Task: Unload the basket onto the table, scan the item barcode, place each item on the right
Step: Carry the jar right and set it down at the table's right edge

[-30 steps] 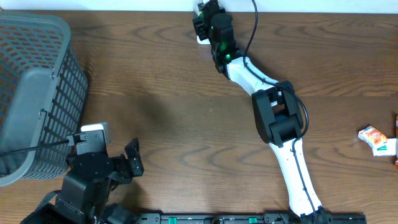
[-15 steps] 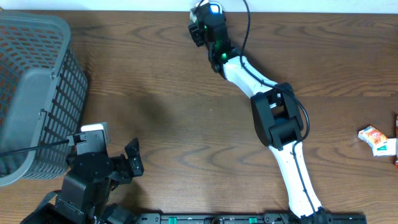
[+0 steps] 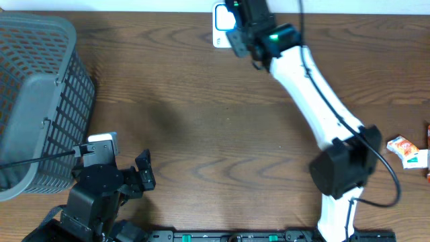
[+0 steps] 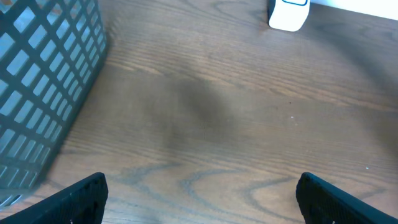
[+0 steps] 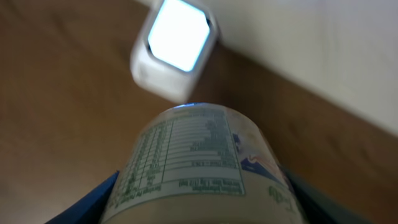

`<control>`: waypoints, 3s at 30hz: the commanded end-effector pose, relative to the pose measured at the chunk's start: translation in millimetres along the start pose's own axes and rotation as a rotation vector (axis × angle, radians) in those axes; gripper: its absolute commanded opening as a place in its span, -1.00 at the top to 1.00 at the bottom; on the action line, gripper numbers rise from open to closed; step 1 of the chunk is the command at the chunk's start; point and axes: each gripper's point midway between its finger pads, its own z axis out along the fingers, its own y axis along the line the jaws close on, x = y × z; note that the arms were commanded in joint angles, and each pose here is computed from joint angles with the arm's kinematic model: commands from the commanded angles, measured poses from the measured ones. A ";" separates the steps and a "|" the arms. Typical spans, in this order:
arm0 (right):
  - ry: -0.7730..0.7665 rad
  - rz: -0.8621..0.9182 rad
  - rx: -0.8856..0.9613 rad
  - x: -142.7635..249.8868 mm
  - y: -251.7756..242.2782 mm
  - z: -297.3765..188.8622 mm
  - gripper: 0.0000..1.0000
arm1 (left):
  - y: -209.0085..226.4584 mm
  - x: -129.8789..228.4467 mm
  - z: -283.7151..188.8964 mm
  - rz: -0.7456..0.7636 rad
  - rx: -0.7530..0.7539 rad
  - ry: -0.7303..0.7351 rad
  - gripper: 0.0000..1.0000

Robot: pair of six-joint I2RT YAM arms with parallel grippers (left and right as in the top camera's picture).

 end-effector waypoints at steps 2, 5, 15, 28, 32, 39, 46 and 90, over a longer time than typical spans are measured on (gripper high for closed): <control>0.184 0.031 0.050 46.9 -30.4 -3.1 0.18 | 3.5 0.0 1.2 -0.007 -0.020 -0.003 -0.94; 0.309 0.039 0.060 79.1 -48.0 -4.9 0.16 | 3.5 0.1 1.2 -0.007 -0.019 -0.002 -0.94; 0.443 0.236 0.212 137.2 -165.1 -7.2 -0.01 | 3.6 0.2 1.3 -0.006 -0.020 -0.002 -0.94; 0.643 0.646 0.338 316.3 -297.3 -4.5 -0.12 | 3.6 0.2 1.3 -0.007 -0.020 -0.002 -0.94; 0.620 0.789 0.308 354.7 -318.4 -10.5 -0.15 | 3.5 0.1 1.2 -0.007 -0.019 -0.002 -0.94; 0.553 0.991 0.278 409.6 -344.8 -22.3 -0.19 | 3.5 0.0 1.2 -0.007 -0.020 -0.003 -0.94; 0.470 1.068 0.263 422.9 -349.5 -11.0 -0.21 | 3.5 0.1 1.2 -0.006 -0.019 -0.002 -0.94; 0.212 0.985 0.390 348.0 -395.4 -69.0 -0.98 | 1.9 -3.1 1.2 -0.012 -0.013 -0.015 -0.94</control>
